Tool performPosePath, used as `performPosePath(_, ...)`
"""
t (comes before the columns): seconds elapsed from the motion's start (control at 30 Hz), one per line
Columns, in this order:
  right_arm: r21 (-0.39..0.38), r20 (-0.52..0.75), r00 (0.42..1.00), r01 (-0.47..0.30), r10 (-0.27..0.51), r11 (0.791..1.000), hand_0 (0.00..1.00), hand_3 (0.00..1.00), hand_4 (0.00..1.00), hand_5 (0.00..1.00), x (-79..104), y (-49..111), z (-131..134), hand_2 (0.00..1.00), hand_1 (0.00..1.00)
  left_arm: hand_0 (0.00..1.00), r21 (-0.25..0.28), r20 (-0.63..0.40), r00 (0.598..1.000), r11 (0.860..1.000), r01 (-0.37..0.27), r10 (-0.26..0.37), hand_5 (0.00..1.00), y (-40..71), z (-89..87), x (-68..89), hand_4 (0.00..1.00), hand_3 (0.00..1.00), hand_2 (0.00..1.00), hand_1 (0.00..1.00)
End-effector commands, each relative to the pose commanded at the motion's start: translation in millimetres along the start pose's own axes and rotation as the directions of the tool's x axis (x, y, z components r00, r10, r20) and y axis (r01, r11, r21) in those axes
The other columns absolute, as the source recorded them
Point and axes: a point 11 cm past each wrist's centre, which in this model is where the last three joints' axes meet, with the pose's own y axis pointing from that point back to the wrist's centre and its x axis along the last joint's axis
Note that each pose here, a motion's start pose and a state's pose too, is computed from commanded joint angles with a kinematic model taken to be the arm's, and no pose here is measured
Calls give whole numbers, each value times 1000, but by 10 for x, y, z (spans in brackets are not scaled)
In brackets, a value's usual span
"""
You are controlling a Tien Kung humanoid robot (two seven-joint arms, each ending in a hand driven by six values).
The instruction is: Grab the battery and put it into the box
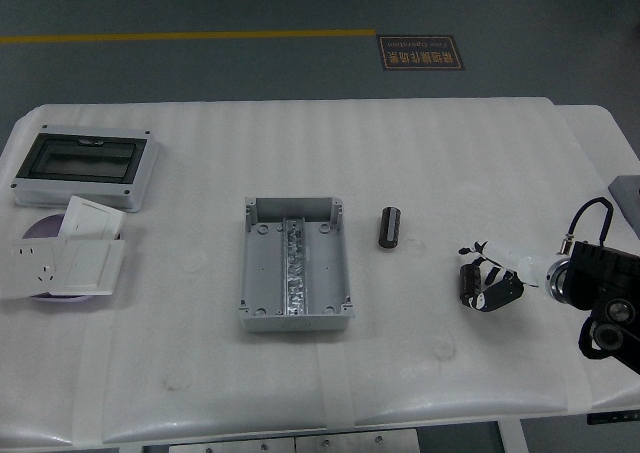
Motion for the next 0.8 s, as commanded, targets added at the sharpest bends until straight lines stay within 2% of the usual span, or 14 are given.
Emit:
performPosePath(0.07, 6, 3, 1000, 0, 0, 1000, 532, 870, 673, 204, -2, 7, -13, 577, 620, 640, -2, -1, 1000, 1000, -1, 1, 2, 0, 2, -1, 350, 609, 544, 574)
performPosePath(0.1, 8, 4, 1000, 0, 0, 1000, 510, 836, 666, 220, -2, 11, -20, 523, 595, 640, -2, -1, 1000, 1000, -1, 1, 2, -1, 2, -1, 350, 609, 544, 574)
performPosePath(0.27, 17, 4, 1000, -4, 4, 1000, 510, 836, 666, 220, -8, 17, -46, 523, 595, 640, -4, -2, 1000, 1000, -3, 3, 2, -1, 2, 5, 350, 609, 544, 574)
performPosePath(0.3, 16, 2, 1000, -4, 4, 1000, 494, 811, 678, 238, -12, 16, -44, 493, 579, 641, -5, -2, 1000, 1000, -4, 4, 2, 0, 3, 7, 351, 609, 545, 574)
performPosePath(0.47, 9, -2, 1000, -9, 9, 1000, 494, 811, 678, 238, -17, 14, -28, 493, 579, 641, -7, -3, 1000, 1000, -5, 5, 2, -1, 1, 9, 351, 609, 545, 574)
performPosePath(0.5, 9, -2, 1000, -11, 11, 1000, 489, 760, 676, 248, -14, 15, -26, 476, 577, 640, -7, -4, 1000, 1000, -5, 5, 2, -2, 0, 8, 354, 609, 545, 575)
performPosePath(0.67, 13, -4, 1000, -26, 26, 1000, 489, 760, 676, 248, -2, 23, -33, 476, 577, 640, -8, -4, 1000, 1000, -7, 7, 2, -5, -4, 6, 354, 609, 545, 575)
performPosePath(0.7, 14, -4, 1000, -28, 28, 1000, 479, 658, 654, 229, 0, 24, -36, 444, 553, 640, -8, -4, 1000, 1000, -7, 7, 2, -5, -4, 4, 357, 609, 546, 575)
performPosePath(0.8, 15, -3, 999, -33, 33, 999, 479, 658, 654, 229, -2, 22, -37, 444, 553, 640, -9, -3, 1000, 1000, -7, 7, 2, -6, -2, 1, 357, 609, 546, 575)
